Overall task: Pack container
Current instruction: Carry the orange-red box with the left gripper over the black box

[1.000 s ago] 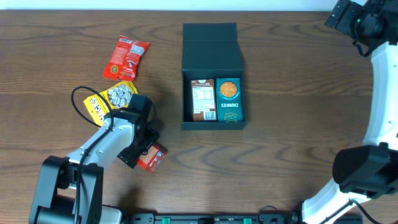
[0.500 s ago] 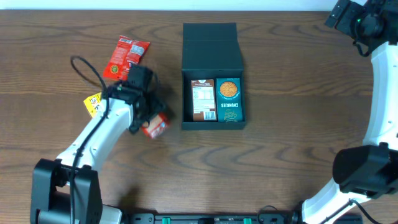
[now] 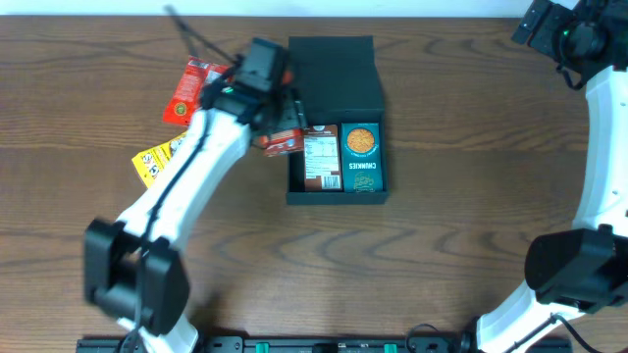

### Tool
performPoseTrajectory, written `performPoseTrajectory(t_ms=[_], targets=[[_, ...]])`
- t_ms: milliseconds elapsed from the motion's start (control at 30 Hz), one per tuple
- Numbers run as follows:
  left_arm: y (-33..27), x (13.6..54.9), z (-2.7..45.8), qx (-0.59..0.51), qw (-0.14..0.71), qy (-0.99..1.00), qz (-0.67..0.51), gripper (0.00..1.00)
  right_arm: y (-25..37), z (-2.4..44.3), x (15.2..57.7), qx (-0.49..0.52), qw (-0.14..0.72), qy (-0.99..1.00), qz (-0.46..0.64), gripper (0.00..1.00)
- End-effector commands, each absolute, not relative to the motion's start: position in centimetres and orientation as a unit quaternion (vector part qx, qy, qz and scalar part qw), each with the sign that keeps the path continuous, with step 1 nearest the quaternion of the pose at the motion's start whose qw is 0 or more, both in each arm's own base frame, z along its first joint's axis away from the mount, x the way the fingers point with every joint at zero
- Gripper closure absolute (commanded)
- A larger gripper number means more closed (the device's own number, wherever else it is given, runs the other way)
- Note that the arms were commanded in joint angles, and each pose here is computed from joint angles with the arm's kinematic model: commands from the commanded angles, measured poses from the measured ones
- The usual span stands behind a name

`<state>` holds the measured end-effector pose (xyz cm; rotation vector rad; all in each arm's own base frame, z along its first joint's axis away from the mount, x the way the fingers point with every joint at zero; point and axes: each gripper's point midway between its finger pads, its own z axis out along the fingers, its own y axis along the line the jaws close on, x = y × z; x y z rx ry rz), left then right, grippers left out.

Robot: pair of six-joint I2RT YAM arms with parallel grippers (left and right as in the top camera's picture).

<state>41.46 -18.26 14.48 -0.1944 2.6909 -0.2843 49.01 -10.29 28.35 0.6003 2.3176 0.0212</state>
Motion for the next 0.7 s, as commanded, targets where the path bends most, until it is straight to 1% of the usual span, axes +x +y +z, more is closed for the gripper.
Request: performPoseTrajectory(t_ms=[0, 133, 300, 400, 500, 667], targets=[[-21.2, 42.5, 14.5, -0.01, 0.217, 0.972, -0.094, 0.21, -10.7, 28.3, 48.8, 0.231, 0.362, 0.903, 0.005, 0.01], [-24.7, 42.1, 12.5, 0.054, 0.19, 0.977, -0.08, 0.21, -10.7, 28.2, 48.7, 0.231, 0.36, 0.904, 0.005, 0.01], [-26.6, 40.0, 9.1, 0.095, 0.147, 0.983, -0.058, 0.21, -10.7, 28.2, 48.7, 0.231, 0.36, 0.904, 0.005, 0.01], [-26.6, 39.3, 7.9, 0.099, 0.129, 0.986, -0.048, 0.21, -10.7, 28.1, 48.6, 0.231, 0.357, 0.905, 0.005, 0.01], [-26.3, 39.0, 7.8, 0.098, 0.121, 0.987, -0.043, 0.2, -10.7, 28.1, 48.6, 0.231, 0.357, 0.905, 0.005, 0.01], [-25.5, 38.1, 7.5, 0.066, 0.1, 0.992, -0.028, 0.21, -10.6, 28.0, 48.5, 0.231, 0.354, 0.906, 0.005, 0.01]])
